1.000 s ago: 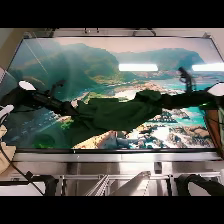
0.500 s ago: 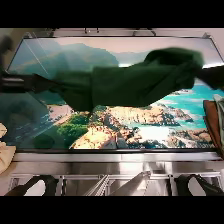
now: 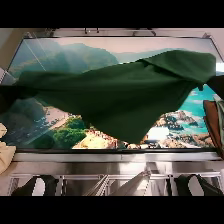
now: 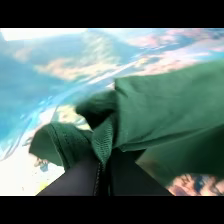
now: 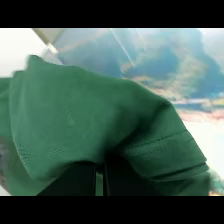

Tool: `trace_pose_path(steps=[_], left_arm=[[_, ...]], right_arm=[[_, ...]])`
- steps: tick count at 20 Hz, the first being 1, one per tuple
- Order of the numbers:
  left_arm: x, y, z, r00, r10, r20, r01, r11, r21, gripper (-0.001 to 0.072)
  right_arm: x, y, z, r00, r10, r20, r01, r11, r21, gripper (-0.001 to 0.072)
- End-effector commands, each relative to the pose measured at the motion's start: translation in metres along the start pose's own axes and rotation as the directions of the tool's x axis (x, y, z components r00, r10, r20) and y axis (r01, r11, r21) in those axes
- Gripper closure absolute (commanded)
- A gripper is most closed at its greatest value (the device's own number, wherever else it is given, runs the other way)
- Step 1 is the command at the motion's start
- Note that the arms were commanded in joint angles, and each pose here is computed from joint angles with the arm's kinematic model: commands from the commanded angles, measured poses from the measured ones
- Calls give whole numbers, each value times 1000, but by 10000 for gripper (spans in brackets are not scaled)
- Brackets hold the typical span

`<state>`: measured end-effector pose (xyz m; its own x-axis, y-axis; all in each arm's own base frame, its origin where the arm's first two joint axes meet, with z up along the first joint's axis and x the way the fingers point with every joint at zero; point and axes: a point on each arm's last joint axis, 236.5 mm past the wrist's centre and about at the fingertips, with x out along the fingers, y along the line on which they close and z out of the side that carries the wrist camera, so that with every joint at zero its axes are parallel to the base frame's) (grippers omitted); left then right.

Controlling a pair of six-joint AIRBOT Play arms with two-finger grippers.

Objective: Fold the shirts.

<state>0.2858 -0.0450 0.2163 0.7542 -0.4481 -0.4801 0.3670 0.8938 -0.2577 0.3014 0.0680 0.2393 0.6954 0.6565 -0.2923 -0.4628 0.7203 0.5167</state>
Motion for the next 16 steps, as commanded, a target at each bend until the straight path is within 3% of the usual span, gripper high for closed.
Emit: trace_pose_path(steps=[1, 4, 7, 9, 12, 16], left_arm=[[-3, 38, -15, 985, 164, 50, -162, 986, -45, 677], [-27, 6, 20, 982, 147, 121, -156, 985, 67, 677], [-57, -53, 54, 983, 49, 177, -83, 978, 190, 677], [-73, -82, 60, 989, 3, 148, -35, 976, 213, 677], [-67, -79, 59, 998, -43, 38, 38, 991, 125, 677], [-1, -16, 19, 974, -150, -172, 118, 976, -184, 677]], right_arm=[[4, -33, -10, 996, -77, -37, 78, 995, 54, 689], [0, 28, 1, 986, 167, 7, -167, 985, 38, 688], [-25, 105, 19, 921, 376, 102, -365, 925, -109, 688], [-34, 127, 25, 933, 338, 124, -308, 927, -212, 688], [-29, 84, 46, 977, 96, 191, -50, 972, -230, 688], [19, 9, 42, 992, 88, 92, -82, 995, -64, 688]])
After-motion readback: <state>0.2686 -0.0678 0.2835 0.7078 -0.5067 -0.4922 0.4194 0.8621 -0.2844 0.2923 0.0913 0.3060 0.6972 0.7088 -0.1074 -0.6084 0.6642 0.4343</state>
